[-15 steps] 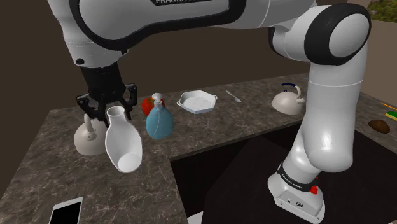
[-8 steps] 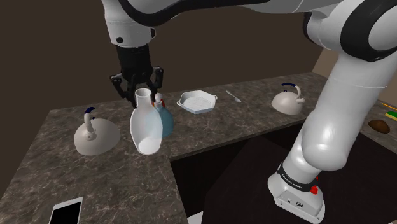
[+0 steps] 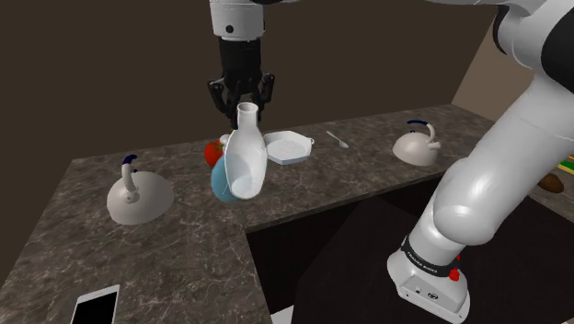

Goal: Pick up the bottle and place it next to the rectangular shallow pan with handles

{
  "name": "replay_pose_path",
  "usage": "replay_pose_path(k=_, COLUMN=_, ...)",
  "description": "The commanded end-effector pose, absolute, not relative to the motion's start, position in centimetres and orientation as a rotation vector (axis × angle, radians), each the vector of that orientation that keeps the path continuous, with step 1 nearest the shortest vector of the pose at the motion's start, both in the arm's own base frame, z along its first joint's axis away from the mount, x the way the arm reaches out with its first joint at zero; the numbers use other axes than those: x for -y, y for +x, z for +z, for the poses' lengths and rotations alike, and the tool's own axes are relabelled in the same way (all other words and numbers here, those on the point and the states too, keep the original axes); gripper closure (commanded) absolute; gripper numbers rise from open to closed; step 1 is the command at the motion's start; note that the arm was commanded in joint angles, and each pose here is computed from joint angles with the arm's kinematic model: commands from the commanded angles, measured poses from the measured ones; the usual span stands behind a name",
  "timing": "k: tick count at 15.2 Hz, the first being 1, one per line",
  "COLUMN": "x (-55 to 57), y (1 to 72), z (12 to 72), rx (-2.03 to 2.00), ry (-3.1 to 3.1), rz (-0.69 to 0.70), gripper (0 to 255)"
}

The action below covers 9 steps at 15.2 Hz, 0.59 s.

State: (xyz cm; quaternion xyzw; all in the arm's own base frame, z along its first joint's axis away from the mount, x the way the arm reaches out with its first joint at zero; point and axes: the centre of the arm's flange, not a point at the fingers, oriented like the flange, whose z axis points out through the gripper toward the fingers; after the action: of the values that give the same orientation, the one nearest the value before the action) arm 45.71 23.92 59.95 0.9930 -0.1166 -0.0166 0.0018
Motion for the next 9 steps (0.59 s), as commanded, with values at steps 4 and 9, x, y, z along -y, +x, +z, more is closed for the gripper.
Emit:
replay_pose_path(k=4, x=-17.8, y=44.0, z=62.1, rx=0.364, ry=3.118, rz=-0.052, gripper=255)
replay_pose_path(k=9, x=-11.7, y=42.7, z=64.4, rx=0.364, ry=3.118, rz=-0.052, gripper=255)
